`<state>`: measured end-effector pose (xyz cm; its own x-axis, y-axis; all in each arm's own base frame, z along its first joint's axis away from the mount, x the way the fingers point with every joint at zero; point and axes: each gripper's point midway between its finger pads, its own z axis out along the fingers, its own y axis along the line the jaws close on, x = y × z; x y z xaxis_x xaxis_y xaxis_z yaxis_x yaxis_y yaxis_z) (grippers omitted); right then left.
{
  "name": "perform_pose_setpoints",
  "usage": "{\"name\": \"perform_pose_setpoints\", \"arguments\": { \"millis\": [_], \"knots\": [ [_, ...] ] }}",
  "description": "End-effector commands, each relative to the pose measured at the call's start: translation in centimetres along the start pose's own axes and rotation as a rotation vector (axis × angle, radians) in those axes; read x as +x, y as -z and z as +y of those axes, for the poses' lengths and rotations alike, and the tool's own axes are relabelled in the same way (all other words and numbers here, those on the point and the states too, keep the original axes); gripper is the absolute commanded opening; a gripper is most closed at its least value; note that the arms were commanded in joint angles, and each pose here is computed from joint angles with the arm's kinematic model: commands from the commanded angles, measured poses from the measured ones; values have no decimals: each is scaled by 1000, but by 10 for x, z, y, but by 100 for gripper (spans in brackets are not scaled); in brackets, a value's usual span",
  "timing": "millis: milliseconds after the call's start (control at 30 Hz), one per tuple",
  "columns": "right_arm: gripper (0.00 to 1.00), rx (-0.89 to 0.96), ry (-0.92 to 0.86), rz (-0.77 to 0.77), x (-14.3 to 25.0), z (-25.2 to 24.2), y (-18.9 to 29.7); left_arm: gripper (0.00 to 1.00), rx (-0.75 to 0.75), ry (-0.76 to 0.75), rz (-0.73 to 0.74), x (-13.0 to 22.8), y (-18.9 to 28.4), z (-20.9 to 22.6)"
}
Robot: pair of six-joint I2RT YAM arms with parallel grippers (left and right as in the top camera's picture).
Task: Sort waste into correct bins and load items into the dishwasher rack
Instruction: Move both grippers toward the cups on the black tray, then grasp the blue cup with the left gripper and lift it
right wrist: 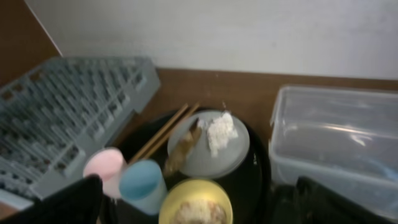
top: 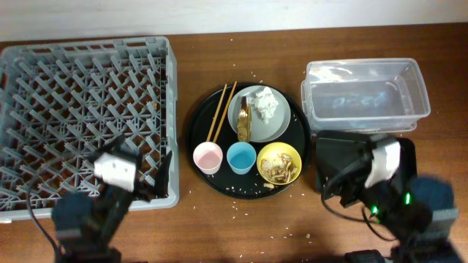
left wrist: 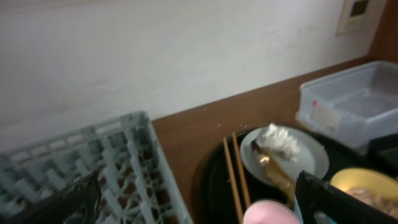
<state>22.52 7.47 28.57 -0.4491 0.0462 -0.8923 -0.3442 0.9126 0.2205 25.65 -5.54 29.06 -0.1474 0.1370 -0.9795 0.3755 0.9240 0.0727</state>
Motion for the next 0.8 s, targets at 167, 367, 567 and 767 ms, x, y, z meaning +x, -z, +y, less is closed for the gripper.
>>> {"name": "perform_pose_setpoints", "arguments": {
  "millis": [167,367,567,767],
  "knots": [
    [98,-458,-368,439,-21,53,-74,99,320,323,392,-17,-57,-15],
    [71,36,-217,853,109,38,-165,99,416,394,440,-8,-57,-32],
    [34,91,-212,957,163,37,-209,96,428,399,443,-8,-56,-34],
    [4,56,-222,893,124,43,-200,99,596,411,345,-34,-51,-54]
  ]
}}
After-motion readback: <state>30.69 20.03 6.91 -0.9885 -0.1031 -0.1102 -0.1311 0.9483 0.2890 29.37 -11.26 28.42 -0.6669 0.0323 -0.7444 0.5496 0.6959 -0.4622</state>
